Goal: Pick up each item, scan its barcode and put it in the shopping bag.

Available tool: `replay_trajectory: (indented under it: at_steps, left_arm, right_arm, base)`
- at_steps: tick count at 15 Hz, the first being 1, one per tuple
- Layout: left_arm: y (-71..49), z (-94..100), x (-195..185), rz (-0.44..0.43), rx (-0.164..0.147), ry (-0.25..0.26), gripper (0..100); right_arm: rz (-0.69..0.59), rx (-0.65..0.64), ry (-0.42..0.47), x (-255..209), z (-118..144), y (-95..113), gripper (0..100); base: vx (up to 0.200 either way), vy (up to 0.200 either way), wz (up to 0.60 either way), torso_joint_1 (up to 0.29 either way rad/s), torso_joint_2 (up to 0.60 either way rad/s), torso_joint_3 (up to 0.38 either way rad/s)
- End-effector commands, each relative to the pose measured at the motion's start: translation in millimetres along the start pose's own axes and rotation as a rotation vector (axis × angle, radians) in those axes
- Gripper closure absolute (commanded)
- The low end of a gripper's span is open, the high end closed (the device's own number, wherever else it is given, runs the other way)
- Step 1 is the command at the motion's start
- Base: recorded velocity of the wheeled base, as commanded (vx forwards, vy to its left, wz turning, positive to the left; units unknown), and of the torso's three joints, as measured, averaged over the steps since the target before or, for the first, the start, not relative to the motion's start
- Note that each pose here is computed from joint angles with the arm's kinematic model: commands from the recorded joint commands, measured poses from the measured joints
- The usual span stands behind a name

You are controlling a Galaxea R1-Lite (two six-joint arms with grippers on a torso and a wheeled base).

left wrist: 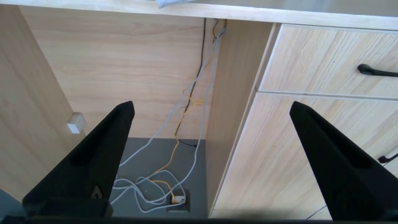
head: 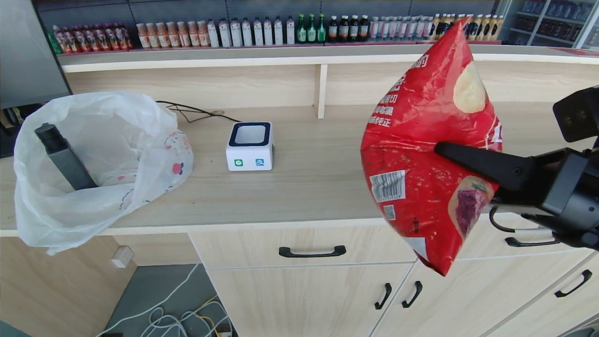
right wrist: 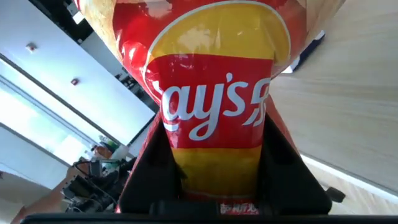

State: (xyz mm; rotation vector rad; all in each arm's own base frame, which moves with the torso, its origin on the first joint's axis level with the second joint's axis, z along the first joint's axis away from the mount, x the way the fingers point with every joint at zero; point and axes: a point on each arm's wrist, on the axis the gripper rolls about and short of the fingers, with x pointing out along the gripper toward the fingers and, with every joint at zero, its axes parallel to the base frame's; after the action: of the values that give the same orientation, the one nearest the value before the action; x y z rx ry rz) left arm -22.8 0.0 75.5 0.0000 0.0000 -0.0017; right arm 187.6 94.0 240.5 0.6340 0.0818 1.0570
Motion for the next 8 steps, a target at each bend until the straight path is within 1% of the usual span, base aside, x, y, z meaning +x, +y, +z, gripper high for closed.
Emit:
replay_trajectory:
  at_steps: [1,2,4,6,8]
  left_arm:
    - [0.0,0.0,0,0.000,0.000,0.000,0]
    - [0.0,0.0,0,0.000,0.000,0.000,0]
    - [0.0,0.0,0,0.000,0.000,0.000,0]
    - [0.0,0.0,0,0.000,0.000,0.000,0]
    - [0.0,0.0,0,0.000,0.000,0.000,0]
  right_arm:
    - [0.036,0.042,-0.007,5,-8,-5,100]
    - [0.067,0.036,-0.004,7,-13,-2,100]
    - [0.172,0.045,0.027,13,-23,17,100]
    - [0.189,0.070,0.047,13,-30,20,100]
    - [0.206,0.118,0.032,6,-33,21,100]
  base:
    - [0.000,0.000,0.00,0.000,0.00,0.000]
    - [0.000,0.000,0.00,0.000,0.00,0.000]
    - [0.000,0.000,0.00,0.000,0.00,0.000]
    - [0.000,0.000,0.00,0.000,0.00,0.000]
    - [0.000,0.000,0.00,0.000,0.00,0.000]
